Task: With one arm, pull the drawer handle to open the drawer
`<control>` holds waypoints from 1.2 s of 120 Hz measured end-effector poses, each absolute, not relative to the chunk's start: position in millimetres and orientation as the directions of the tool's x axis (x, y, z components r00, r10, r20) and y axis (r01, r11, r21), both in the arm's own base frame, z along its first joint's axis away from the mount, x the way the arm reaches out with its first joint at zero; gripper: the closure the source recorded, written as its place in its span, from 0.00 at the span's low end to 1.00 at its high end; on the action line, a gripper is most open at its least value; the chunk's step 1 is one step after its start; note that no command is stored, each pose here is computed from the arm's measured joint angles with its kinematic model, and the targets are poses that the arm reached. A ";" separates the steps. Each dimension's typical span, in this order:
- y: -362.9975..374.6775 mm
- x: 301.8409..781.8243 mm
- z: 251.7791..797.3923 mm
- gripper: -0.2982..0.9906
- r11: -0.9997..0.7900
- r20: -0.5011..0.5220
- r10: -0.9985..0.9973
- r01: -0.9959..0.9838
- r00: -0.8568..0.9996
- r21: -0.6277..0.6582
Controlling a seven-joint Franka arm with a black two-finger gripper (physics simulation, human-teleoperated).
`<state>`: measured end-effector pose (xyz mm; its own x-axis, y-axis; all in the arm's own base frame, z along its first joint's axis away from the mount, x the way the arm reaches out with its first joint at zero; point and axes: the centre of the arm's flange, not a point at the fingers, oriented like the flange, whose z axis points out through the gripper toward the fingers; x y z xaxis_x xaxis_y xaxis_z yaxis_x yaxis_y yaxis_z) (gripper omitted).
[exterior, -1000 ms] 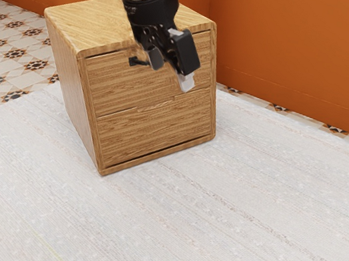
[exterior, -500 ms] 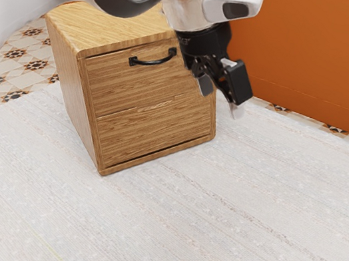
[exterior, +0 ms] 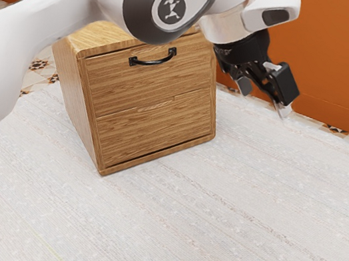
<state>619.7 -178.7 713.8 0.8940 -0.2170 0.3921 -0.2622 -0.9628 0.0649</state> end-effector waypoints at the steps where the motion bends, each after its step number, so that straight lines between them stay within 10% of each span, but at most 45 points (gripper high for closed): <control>1: -178.0 620.4 714.0 0.24 -0.964 0.396 -0.216 -0.259 0.893 0.058; 46: -125.6 618.9 718.4 0.23 -0.969 0.356 -0.188 -0.113 0.915 -0.221; 144: -148.0 659.3 685.6 0.23 -0.886 0.299 -0.399 -0.279 0.867 -0.371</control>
<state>659.3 -148.0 685.6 0.8669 -0.3987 0.2991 -0.2792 -0.8856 -0.3713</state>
